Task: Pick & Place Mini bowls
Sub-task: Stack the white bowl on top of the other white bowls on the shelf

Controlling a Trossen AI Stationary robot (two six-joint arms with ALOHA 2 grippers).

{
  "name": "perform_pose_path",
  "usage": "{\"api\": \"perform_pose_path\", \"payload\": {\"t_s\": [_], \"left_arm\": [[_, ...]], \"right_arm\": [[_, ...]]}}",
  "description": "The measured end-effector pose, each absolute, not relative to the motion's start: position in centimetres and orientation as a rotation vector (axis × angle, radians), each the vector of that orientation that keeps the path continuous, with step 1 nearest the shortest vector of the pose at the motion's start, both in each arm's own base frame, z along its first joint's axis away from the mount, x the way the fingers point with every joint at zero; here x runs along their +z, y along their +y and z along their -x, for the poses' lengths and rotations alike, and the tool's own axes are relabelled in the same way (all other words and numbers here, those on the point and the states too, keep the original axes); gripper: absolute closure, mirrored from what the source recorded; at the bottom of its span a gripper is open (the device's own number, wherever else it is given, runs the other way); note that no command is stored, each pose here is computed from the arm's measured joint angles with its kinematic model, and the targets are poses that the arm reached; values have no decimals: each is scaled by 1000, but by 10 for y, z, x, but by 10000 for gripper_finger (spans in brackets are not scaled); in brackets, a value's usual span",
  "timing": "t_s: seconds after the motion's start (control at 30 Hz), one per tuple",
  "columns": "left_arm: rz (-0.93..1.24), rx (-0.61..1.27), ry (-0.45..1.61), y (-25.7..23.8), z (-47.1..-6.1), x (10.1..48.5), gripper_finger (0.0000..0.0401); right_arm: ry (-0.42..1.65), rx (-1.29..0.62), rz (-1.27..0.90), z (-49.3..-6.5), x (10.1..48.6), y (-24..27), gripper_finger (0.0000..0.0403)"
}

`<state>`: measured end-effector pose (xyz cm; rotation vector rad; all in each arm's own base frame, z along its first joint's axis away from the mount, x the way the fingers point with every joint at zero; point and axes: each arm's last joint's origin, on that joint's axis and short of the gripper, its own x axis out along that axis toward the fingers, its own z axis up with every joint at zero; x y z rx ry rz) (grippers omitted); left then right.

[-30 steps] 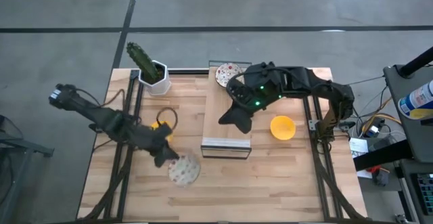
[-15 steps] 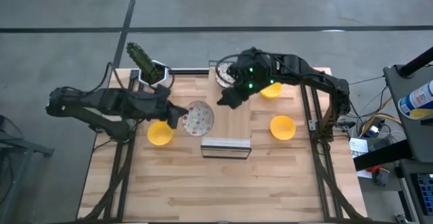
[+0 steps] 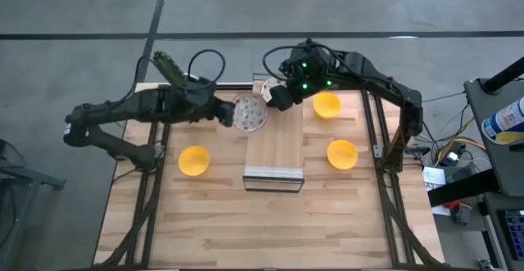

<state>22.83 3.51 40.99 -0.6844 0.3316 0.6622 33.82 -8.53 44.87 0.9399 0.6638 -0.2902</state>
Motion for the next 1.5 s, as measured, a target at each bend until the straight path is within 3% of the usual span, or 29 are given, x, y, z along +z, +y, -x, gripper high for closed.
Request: {"api": "perform_pose_path", "payload": {"t_s": [0.53,1.03,1.5], "left_arm": [[579,709,330,65,-259,433,401],[527,692,269,71,-274,444,398],[475,647,170,74,-277,456,299]], "right_arm": [[635,-444,-874,-335,440,-116,268],[677,-497,-857,-330,434,-127,388],[673,-472,-870,-320,435,-146,394]]}}
